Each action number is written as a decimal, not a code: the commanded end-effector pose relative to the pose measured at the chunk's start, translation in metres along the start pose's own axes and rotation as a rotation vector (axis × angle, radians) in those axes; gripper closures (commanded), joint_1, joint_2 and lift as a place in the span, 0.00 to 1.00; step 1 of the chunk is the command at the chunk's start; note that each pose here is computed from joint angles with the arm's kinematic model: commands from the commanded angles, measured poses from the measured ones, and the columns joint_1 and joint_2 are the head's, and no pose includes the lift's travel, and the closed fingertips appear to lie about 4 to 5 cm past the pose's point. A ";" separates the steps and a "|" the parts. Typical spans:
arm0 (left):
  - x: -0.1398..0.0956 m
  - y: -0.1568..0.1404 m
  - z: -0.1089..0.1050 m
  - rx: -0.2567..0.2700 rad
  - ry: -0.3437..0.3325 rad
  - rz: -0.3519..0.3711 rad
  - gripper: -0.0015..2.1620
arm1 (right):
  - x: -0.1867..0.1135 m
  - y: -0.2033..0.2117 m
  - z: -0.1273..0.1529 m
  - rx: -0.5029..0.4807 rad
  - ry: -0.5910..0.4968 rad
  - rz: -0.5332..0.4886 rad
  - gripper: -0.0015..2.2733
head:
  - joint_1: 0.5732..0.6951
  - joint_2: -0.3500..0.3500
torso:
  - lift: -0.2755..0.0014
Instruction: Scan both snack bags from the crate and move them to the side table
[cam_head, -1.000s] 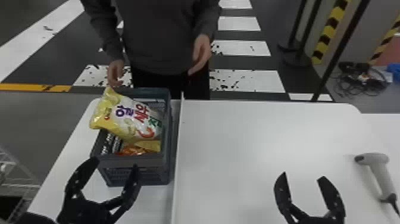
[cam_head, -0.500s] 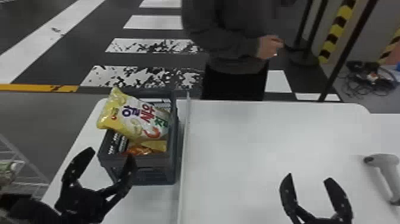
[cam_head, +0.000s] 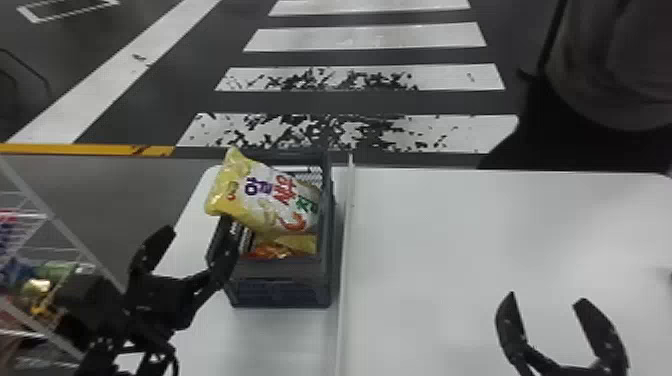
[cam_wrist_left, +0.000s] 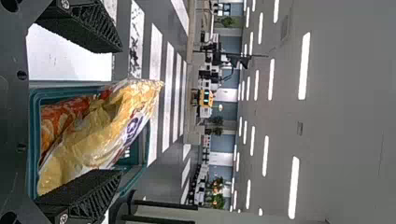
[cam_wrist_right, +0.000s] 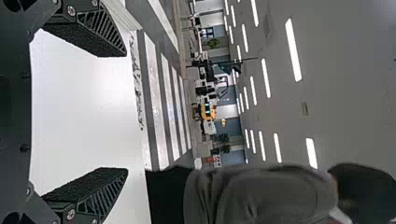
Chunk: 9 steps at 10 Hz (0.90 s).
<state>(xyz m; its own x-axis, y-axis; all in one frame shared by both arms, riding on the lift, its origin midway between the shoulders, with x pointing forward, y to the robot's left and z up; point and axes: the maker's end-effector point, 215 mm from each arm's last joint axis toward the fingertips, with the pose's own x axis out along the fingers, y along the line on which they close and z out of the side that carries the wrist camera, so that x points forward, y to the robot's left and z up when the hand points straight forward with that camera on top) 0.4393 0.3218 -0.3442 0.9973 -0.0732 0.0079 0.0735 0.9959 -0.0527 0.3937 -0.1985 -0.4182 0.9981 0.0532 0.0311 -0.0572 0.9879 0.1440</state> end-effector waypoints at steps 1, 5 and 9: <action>0.011 0.014 -0.001 -0.015 0.017 0.016 0.03 | 0.001 0.000 -0.002 -0.001 0.006 0.002 0.05 | 1.00 0.73 | 0.64; 0.050 0.033 -0.010 -0.084 0.057 -0.015 0.03 | 0.000 0.007 -0.004 -0.004 0.017 0.015 0.05 | 1.00 0.77 | 0.64; 0.083 0.030 -0.007 -0.159 0.062 -0.121 0.03 | -0.003 0.007 -0.005 -0.005 0.022 0.015 0.05 | 1.00 0.78 | 0.64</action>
<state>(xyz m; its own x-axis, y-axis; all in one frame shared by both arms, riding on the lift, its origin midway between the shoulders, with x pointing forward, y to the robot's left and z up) 0.5211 0.3439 -0.3536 0.9784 -0.2028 -0.0399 0.1901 0.9587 -0.2117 0.3910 -0.1908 -0.4219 0.9974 0.0716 0.0125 -0.0726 0.9877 0.1382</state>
